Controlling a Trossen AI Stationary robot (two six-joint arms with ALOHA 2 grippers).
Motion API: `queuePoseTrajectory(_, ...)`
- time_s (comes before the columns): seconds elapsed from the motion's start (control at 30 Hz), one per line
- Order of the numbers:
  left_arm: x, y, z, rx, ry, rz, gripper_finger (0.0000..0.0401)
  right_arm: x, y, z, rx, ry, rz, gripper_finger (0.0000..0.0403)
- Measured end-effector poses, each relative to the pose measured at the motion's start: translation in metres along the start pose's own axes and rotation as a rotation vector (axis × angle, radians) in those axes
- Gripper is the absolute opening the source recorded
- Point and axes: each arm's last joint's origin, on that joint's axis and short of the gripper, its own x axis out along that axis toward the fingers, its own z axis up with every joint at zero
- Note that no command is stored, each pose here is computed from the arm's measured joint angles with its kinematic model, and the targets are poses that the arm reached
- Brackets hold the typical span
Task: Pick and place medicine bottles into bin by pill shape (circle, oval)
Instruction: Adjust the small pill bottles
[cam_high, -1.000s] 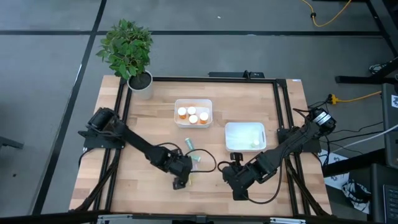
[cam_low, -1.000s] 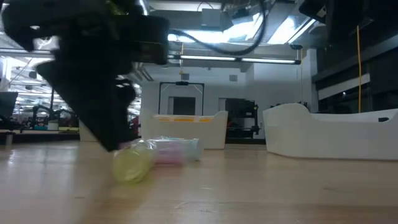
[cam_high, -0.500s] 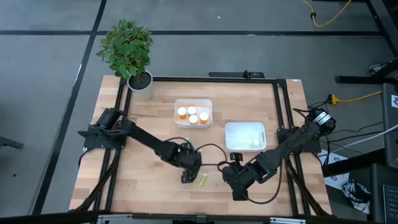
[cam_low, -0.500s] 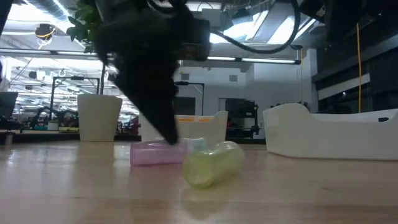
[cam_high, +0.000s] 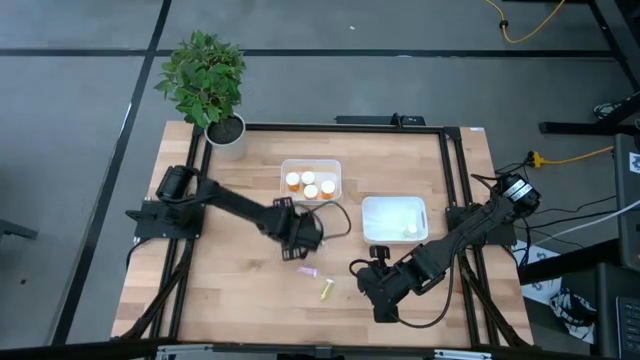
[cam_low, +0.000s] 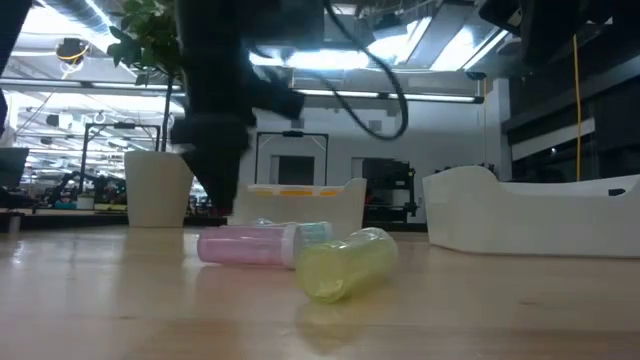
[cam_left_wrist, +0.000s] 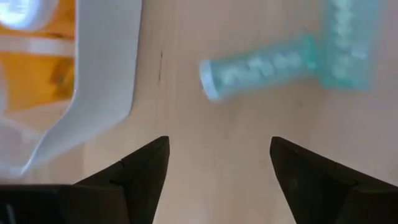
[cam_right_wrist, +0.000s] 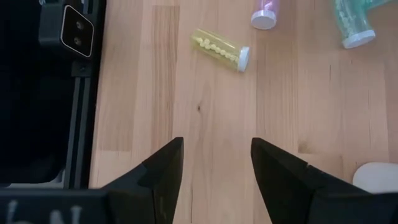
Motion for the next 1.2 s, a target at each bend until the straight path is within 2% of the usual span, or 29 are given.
queuePoseTrajectory(0.13,0.027,0.016,0.005,0.008,-0.007,-0.096,0.0275,0.000,0.000,0.000,0.008,0.000,0.000,0.0190)
queuePoseTrajectory(0.23,0.036,0.017,0.007,0.052,-0.051,-0.152,0.0275,0.000,0.000,0.000,0.005,0.000,0.000,0.0190)
queuePoseTrajectory(0.5,0.019,-0.003,0.030,0.069,-0.268,-0.387,0.0275,0.000,0.000,0.000,-0.006,0.000,0.000,0.0190)
queuePoseTrajectory(0.6,0.013,-0.012,0.036,0.065,-0.356,-0.426,0.0275,0.000,0.000,0.000,-0.006,0.000,0.000,0.0190)
queuePoseTrajectory(0.7,0.006,-0.016,0.038,0.080,-0.424,-0.406,0.0274,0.000,0.000,0.000,-0.006,0.000,0.000,0.0190)
queuePoseTrajectory(0.83,-0.009,-0.013,0.025,0.071,-0.354,-0.398,0.0273,0.000,0.000,0.000,-0.006,0.000,0.000,0.0190)
queuePoseTrajectory(1.0,-0.035,-0.014,-0.008,0.015,-0.144,-0.448,0.0273,0.000,0.000,0.000,-0.006,0.001,-0.001,0.0190)
queuePoseTrajectory(1.1,-0.042,-0.028,-0.023,0.011,-0.092,-0.453,0.0269,0.000,0.000,0.000,-0.006,0.001,-0.001,0.0190)
queuePoseTrajectory(1.2,-0.028,-0.047,-0.032,0.012,-0.092,-0.391,0.0260,0.000,0.000,0.000,-0.001,0.000,-0.001,0.0190)
